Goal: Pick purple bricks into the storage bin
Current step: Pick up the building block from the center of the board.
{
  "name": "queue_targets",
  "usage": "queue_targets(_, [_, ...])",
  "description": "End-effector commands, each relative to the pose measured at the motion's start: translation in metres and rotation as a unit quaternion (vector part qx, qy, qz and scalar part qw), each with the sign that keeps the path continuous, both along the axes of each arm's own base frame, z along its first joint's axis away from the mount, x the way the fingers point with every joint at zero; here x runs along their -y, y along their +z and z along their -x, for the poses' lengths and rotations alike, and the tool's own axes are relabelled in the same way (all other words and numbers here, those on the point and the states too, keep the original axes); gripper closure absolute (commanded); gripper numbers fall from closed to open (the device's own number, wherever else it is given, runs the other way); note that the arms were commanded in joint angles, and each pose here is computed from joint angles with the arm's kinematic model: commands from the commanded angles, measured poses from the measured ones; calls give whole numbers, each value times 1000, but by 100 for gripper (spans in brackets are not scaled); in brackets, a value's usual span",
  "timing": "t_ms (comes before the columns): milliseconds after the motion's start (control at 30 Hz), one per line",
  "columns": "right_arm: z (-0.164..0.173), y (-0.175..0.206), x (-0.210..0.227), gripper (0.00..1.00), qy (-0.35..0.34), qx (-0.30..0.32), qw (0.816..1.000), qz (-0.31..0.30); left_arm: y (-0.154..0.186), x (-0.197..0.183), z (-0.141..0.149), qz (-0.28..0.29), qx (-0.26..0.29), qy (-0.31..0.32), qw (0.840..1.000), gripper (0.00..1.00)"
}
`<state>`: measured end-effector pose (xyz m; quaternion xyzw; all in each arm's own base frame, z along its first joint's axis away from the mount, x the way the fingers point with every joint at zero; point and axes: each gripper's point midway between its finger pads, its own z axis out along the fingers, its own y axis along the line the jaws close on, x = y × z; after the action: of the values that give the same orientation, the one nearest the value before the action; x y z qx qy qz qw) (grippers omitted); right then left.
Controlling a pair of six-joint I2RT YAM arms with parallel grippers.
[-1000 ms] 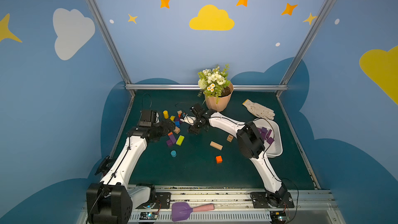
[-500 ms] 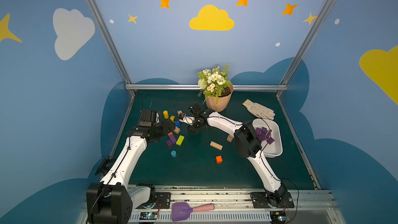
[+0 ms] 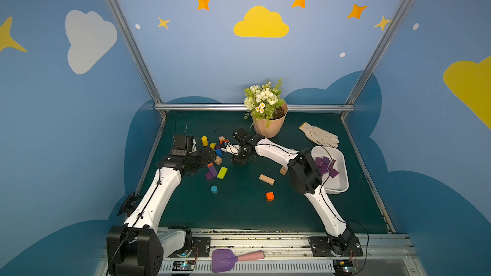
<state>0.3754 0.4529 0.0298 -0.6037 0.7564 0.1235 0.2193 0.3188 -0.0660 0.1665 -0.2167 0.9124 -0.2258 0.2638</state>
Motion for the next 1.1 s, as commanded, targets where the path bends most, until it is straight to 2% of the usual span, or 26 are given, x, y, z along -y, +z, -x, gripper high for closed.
queue_targets(0, [5, -5, -3, 51, 6, -12, 1000, 6, -1, 0, 0, 4, 0, 0, 1000, 0])
queue_targets(267, [8, -8, -5, 56, 11, -17, 1000, 10, -1, 0, 0, 4, 1, 1, 1000, 0])
queue_targets(633, [10, 1, -2, 68, 0, -19, 1000, 6, 0, 0, 0, 5, 1, 0, 1000, 0])
queue_targets(1067, [19, 30, 7, 73, -28, -23, 999, -35, 0, 1, 0, 7, 2, 0, 1000, 0])
